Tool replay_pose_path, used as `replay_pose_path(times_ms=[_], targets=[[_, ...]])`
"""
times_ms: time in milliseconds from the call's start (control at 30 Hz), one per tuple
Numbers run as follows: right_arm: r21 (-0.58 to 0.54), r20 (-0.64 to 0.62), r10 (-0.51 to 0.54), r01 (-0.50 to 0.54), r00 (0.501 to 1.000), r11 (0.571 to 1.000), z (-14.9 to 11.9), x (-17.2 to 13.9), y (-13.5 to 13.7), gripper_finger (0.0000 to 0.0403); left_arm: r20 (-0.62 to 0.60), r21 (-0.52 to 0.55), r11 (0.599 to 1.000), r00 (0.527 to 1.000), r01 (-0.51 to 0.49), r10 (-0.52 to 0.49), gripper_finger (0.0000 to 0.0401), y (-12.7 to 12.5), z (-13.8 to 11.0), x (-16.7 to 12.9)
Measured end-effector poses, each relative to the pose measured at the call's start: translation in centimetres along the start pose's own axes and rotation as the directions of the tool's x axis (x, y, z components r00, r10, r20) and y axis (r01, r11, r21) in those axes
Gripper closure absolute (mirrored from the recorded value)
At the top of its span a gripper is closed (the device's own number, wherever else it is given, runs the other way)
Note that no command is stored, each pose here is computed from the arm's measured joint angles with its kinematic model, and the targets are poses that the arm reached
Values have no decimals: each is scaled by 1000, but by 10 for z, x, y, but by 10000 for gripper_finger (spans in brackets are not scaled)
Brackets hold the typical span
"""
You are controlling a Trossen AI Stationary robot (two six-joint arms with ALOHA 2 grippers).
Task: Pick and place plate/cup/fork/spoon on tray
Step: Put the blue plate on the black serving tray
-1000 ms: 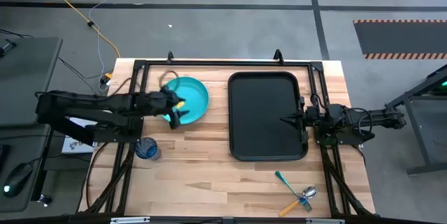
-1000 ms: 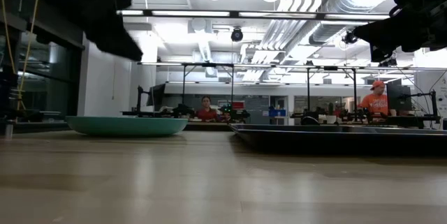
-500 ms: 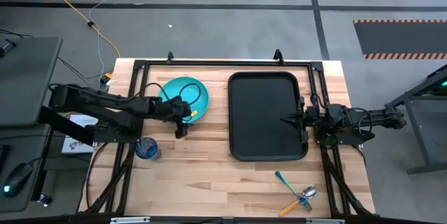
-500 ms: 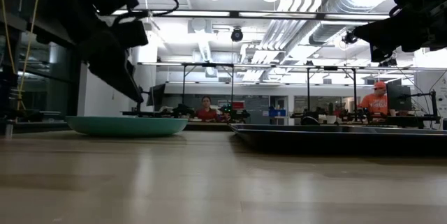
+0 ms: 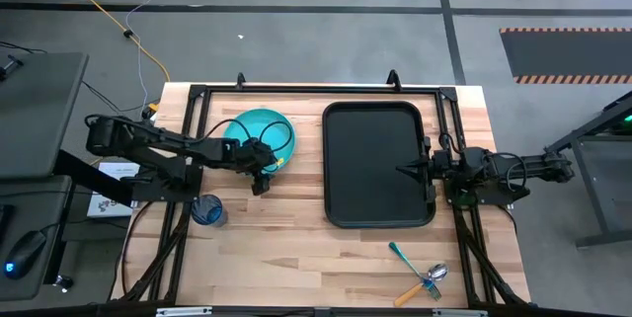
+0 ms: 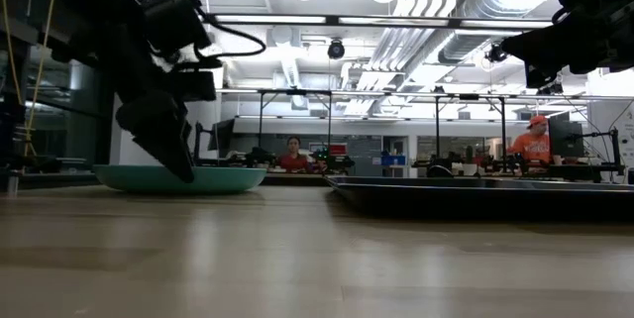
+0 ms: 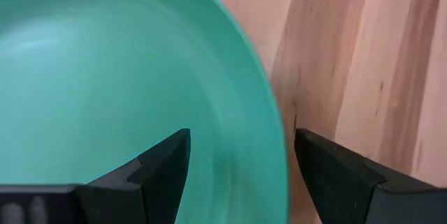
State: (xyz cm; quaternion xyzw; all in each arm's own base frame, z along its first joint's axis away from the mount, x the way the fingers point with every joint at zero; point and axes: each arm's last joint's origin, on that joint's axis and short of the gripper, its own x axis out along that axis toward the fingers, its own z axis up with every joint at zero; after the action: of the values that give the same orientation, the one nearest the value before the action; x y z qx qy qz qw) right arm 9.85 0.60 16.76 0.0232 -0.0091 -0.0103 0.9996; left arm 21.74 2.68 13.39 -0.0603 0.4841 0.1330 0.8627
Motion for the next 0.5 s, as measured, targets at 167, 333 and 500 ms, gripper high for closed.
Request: replay_pose_path(times_ms=[167,333,500], targets=[[0,0,0,0,1000,1000,0,0,0,402,-32,-2,999,998,-51,51,170,1,-3,8],[0,0,0,0,1000,1000,0,0,0,402,-34,4,993,992,-120,120,244,2,-3,11],[0,0,0,0,1000,1000,0,0,0,402,-10,55,986,987,-157,158,372,3,-1,8]])
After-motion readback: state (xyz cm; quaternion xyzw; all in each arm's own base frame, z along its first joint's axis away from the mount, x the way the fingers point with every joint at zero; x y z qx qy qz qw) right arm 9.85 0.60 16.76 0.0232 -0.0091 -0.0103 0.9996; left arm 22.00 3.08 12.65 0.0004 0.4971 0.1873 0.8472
